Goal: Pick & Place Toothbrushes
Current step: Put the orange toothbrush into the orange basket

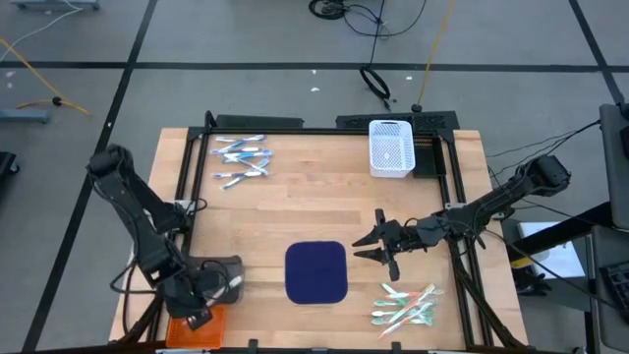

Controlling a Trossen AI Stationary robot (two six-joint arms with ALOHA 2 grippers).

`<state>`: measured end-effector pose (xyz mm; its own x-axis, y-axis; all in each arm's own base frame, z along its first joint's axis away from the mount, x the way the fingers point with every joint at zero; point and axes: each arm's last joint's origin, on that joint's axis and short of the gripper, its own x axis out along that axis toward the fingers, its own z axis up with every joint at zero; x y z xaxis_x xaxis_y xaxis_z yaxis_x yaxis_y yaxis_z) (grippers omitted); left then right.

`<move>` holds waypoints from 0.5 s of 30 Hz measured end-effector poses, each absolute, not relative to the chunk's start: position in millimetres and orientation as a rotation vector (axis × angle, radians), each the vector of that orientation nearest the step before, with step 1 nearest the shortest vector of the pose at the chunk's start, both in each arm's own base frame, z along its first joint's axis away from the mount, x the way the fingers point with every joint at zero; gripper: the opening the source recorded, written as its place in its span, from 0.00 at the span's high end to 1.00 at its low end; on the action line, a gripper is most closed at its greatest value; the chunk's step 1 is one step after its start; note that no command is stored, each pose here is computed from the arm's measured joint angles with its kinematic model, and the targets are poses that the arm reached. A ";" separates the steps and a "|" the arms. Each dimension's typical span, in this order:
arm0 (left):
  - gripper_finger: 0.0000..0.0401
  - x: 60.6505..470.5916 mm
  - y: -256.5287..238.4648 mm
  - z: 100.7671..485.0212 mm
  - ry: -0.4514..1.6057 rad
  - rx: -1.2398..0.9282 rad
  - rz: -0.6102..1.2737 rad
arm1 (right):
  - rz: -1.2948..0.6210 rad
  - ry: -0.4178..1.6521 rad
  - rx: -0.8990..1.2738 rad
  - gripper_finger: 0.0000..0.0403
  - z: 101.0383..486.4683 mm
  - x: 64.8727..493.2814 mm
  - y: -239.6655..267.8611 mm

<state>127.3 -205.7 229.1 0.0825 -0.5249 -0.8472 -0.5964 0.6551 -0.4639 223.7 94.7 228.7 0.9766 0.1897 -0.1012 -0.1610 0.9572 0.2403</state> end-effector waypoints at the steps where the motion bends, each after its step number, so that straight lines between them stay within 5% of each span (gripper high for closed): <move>1: 0.96 128.0 -207.6 226.4 1.585 -0.955 0.073 | 0.179 0.120 0.234 0.74 229.0 223.7 94.7; 15: 0.98 127.1 -231.2 211.9 1.637 -0.952 0.014 | 0.182 0.104 0.186 0.74 230.2 223.9 94.5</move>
